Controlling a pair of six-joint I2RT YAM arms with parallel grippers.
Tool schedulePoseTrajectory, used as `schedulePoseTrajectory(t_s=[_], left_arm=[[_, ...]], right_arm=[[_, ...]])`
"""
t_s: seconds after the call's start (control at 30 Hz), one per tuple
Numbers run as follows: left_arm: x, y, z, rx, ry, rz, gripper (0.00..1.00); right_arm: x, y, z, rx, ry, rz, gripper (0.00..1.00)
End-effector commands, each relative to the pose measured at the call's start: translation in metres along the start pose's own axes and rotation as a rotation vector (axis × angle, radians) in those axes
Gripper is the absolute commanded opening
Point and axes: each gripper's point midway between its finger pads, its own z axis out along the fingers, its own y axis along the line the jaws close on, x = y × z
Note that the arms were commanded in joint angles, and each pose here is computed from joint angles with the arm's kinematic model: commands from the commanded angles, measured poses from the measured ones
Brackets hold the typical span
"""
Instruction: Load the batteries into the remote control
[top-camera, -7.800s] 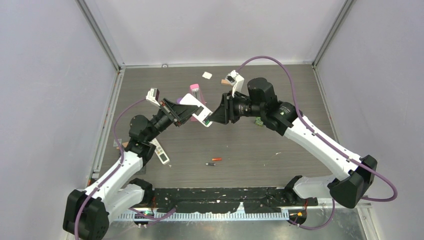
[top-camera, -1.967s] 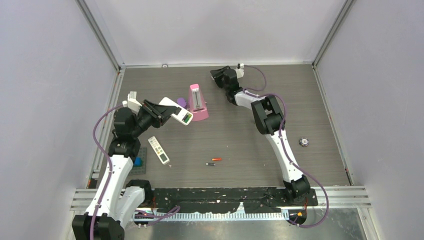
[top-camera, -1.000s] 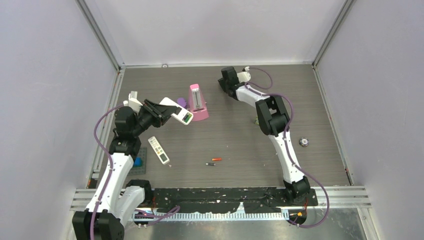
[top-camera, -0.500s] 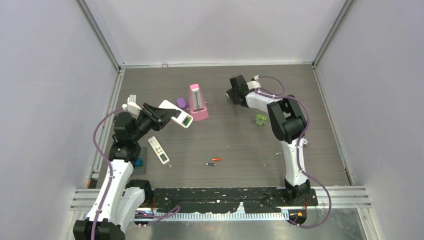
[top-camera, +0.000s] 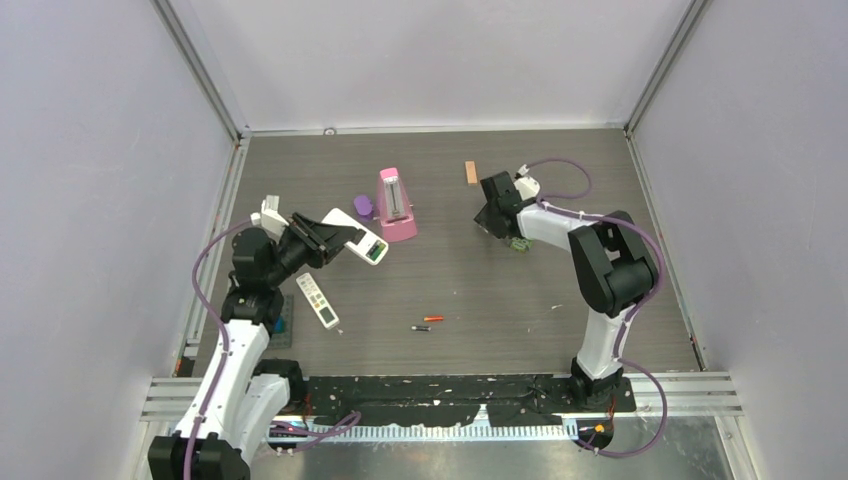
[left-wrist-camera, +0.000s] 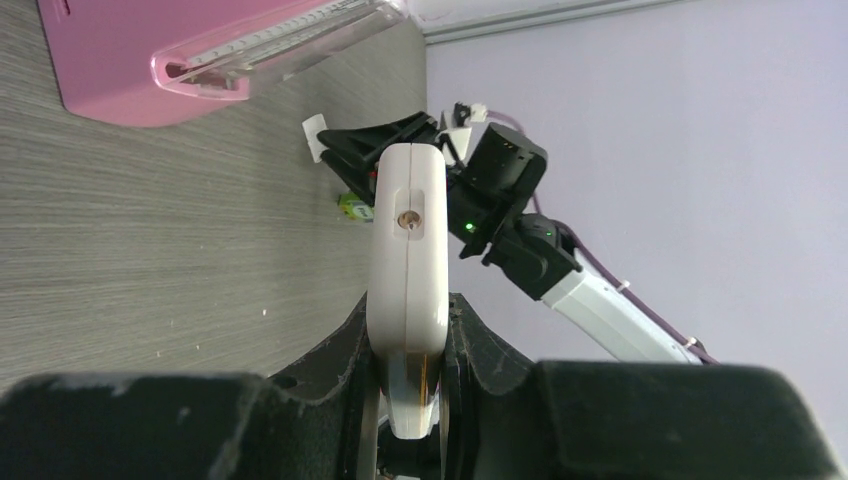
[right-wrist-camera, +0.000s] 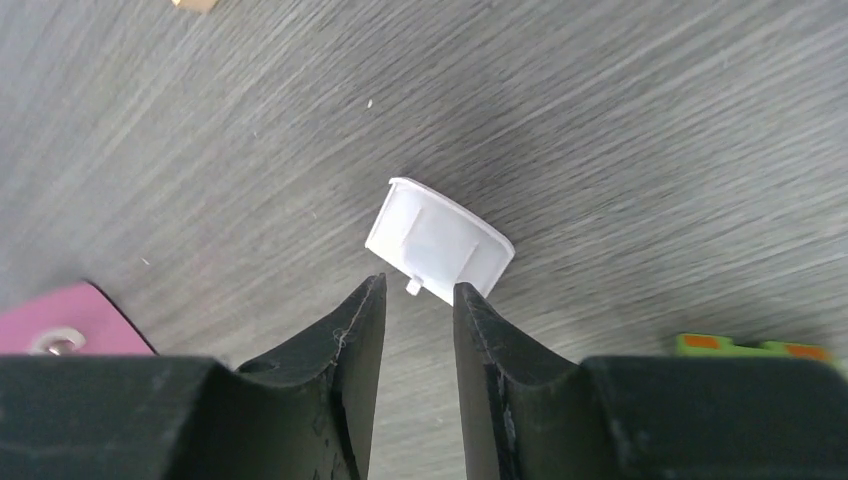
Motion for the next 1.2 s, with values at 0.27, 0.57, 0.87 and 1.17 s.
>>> schedulePoseTrajectory(t_s=[0.27,0.57,0.87,1.17], left_arm=[[0.016,0.005,0.004,0.037,0.122,0.06,0.0],[0.022,0.013,0.001,0.013,0.146,0.061,0.0],[0.023,0.016,0.002,-0.001,0.153,0.052,0.0],[0.021,0.018,0.004,-0.008,0.152,0.051,0.0]], right_arm=[[-0.072,0.038,-0.049,-0.133,-0.015,-0.612,0.41],[-0.052,0.024,-0.013,-0.097,0.189,-0.956,0.47],[-0.036,0.016,0.013,-0.059,0.288,-0.962,0.45],[-0.025,-0.003,0.022,0.004,0.334,-0.95,0.26]])
